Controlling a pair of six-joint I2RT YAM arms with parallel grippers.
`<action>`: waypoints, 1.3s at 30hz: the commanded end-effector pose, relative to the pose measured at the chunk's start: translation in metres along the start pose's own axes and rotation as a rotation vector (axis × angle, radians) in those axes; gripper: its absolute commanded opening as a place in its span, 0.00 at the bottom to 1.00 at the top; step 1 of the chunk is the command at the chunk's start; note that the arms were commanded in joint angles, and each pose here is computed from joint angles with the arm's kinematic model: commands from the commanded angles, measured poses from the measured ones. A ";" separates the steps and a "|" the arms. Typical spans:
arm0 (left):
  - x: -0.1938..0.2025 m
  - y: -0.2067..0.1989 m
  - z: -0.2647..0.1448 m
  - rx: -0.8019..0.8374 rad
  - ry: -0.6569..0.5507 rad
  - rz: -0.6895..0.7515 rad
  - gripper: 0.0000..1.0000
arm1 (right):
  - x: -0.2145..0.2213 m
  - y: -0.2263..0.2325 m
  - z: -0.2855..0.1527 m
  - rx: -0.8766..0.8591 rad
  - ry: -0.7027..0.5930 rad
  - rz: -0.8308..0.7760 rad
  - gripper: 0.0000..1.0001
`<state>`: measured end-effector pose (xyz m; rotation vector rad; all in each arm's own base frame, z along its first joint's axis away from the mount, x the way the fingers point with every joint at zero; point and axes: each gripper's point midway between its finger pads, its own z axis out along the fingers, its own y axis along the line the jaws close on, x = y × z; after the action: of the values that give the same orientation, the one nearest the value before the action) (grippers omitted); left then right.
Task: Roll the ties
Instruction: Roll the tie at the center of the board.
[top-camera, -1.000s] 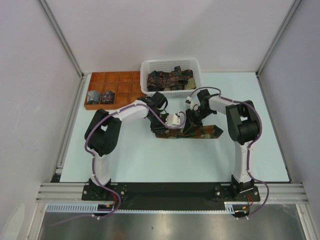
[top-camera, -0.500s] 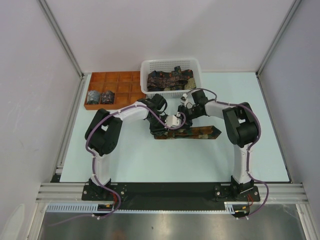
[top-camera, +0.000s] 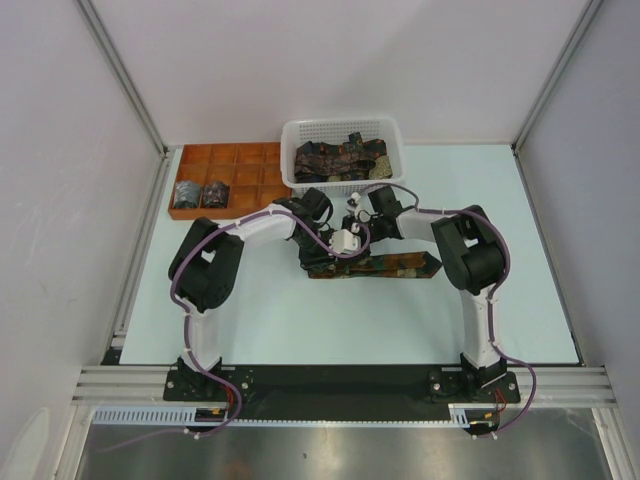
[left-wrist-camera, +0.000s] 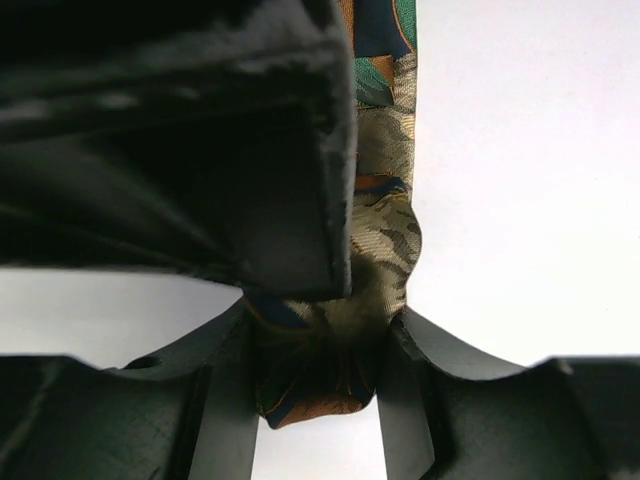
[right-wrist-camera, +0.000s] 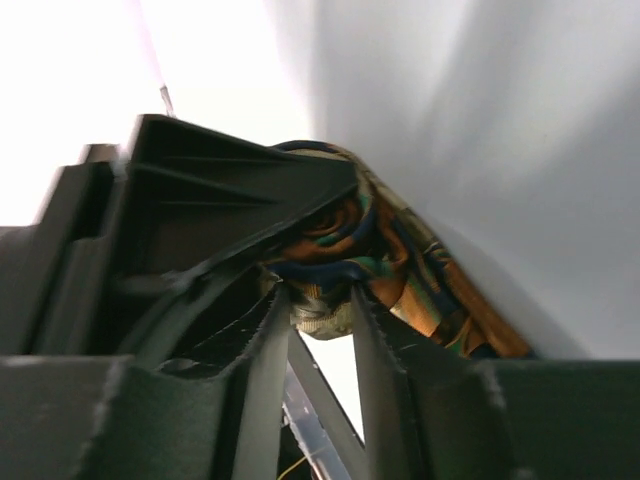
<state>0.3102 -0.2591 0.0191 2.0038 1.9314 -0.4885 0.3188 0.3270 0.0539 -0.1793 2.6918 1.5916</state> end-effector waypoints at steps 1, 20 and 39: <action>0.003 -0.004 0.000 0.005 0.000 -0.020 0.48 | 0.004 -0.017 0.008 0.041 0.016 0.004 0.30; -0.016 0.016 -0.063 -0.100 -0.222 -0.129 0.90 | 0.015 -0.075 0.000 0.216 0.041 0.033 0.00; -0.022 -0.003 -0.019 0.010 -0.182 0.016 0.87 | 0.017 -0.098 0.000 0.341 0.040 0.054 0.00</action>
<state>0.3127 -0.2575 0.0492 1.8118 1.9115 -0.6411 0.3151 0.3054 0.0229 -0.1886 2.8186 1.4449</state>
